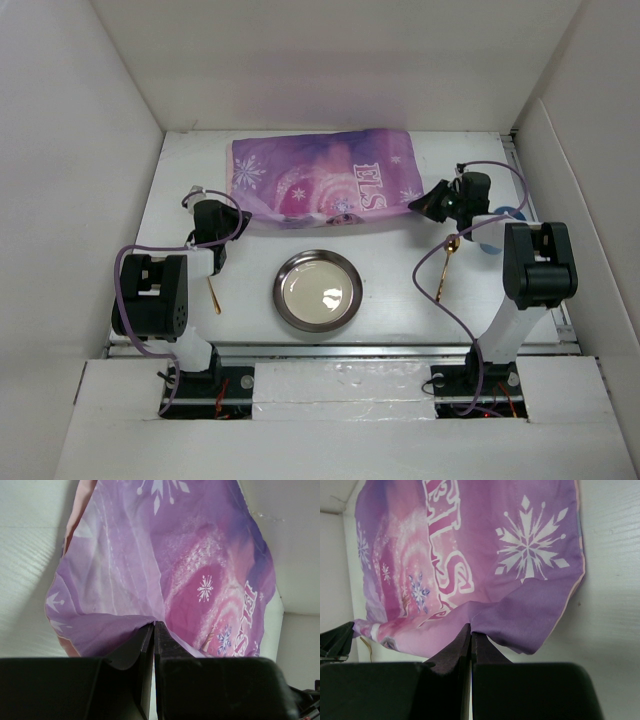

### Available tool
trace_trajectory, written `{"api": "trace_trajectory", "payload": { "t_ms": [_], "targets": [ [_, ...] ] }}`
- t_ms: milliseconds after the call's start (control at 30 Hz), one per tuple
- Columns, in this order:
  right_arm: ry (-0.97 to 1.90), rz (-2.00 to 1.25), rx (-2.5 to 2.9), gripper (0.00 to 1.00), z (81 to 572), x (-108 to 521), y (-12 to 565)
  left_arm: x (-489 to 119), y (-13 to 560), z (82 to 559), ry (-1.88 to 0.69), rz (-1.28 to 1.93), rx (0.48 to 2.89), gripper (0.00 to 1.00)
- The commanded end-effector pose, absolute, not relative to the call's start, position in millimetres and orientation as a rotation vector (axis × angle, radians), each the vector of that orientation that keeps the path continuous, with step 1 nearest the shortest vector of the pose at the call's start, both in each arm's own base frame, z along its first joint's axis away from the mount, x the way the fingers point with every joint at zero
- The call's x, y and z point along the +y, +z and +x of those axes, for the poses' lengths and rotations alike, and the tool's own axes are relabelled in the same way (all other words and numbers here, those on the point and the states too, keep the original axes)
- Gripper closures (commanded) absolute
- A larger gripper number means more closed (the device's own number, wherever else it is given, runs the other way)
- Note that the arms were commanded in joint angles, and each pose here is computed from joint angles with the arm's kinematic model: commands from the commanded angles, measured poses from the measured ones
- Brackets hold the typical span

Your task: Set the dinner table for one person

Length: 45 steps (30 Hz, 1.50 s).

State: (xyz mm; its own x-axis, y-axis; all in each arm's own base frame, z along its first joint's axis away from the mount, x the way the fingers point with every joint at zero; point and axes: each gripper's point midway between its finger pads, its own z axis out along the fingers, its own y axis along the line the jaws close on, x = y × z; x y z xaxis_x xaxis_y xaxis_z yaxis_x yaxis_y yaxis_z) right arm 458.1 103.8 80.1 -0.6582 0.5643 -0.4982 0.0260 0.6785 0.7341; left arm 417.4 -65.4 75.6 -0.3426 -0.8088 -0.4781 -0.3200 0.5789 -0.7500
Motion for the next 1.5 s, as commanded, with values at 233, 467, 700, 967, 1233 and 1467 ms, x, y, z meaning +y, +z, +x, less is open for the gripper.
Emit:
{"api": "trace_trajectory", "payload": {
  "t_ms": [233, 467, 700, 967, 1233, 1467],
  "targets": [
    [0.851, 0.42, 2.018, 0.93, 430.8, 91.3, 102.8, -59.9, 96.6, 402.6, -0.671, -0.868, 1.829, 1.0],
    [0.894, 0.423, 2.066, 0.93, 406.2, 106.0, 79.7, -57.3, 98.8, 392.2, -0.659, -0.869, 1.823, 1.0],
    [0.888, 0.417, 2.093, 0.92, 382.7, 108.8, 68.6, -57.7, 89.1, 375.6, -0.612, -0.89, 1.868, 1.0],
    [0.876, 0.4, 2.098, 0.91, 367.5, 107.6, 67.2, -59.9, 78.1, 356.5, -0.607, -0.87, 1.922, 1.0],
    [0.855, 0.4, 2.1, 0.86, 362.1, 105.1, 69.6, -56.4, 71.1, 348.2, -0.574, -0.871, 1.943, 1.0],
    [0.819, 0.402, 2.107, 0.84, 355.0, 100.8, 73.9, -60.8, 65.0, 337.8, -0.608, -0.884, 1.956, 1.0]
  ]
}}
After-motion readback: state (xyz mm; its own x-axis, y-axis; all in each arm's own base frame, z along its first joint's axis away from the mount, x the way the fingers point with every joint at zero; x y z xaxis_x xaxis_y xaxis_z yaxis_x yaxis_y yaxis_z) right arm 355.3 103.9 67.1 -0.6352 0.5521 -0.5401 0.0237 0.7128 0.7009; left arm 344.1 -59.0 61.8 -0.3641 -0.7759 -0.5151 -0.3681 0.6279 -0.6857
